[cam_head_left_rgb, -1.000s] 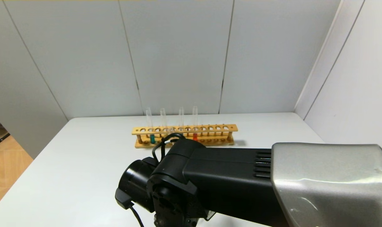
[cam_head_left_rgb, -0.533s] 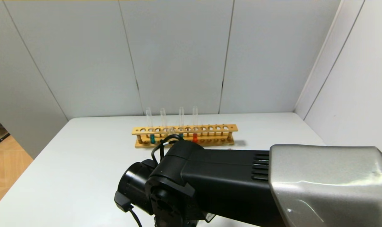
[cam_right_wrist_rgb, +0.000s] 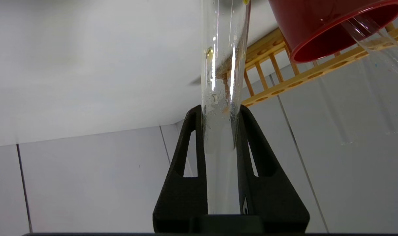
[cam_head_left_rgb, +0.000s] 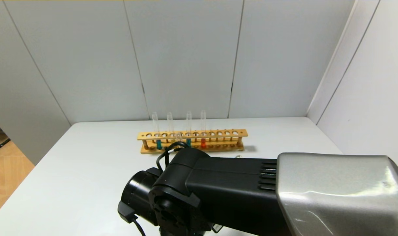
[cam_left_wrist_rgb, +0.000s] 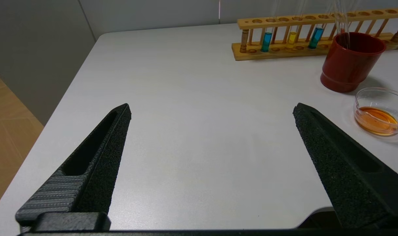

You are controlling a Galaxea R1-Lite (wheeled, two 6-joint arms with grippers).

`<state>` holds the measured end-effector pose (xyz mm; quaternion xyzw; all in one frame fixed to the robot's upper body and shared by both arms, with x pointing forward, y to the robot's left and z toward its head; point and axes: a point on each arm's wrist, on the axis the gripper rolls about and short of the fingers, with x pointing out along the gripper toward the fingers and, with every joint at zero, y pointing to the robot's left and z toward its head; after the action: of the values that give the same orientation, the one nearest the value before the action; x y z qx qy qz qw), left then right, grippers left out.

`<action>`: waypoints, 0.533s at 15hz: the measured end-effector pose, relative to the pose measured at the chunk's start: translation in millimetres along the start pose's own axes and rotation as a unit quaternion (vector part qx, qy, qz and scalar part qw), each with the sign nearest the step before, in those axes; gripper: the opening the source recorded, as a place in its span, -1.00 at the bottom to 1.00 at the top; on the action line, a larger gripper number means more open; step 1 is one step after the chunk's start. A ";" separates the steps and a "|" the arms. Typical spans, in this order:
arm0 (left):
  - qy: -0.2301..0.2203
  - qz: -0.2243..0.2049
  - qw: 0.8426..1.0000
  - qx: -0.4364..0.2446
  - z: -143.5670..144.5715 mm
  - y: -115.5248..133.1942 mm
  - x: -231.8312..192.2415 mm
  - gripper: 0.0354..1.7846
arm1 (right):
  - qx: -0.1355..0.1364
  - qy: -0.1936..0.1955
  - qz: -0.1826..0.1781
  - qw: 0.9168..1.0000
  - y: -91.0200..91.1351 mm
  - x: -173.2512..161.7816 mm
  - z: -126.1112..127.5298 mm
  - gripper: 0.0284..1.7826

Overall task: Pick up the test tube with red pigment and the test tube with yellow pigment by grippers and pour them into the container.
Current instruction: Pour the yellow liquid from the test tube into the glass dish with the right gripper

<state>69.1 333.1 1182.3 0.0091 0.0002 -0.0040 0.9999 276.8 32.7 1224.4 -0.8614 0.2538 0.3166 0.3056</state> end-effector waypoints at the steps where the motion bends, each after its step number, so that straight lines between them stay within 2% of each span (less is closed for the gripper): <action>1: 0.000 0.000 1.000 0.000 0.0 0.0 0.0 0.96 | 0.004 -0.001 -0.002 1.000 -0.6 0.0 0.3 -0.72; 4: 0.000 0.000 1.000 0.000 0.0 0.0 0.0 0.96 | 0.031 -0.010 -0.020 0.999 -5.0 -1.7 0.4 -0.72; 8: 0.000 0.000 1.000 0.000 0.0 0.0 0.0 0.96 | 0.090 -0.031 -0.050 0.994 -11.1 -7.7 -6.1 -0.72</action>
<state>69.1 333.2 1182.4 0.0091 0.0000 -0.0040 0.9999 281.0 38.0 1237.6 -0.8321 0.2282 0.3031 0.4046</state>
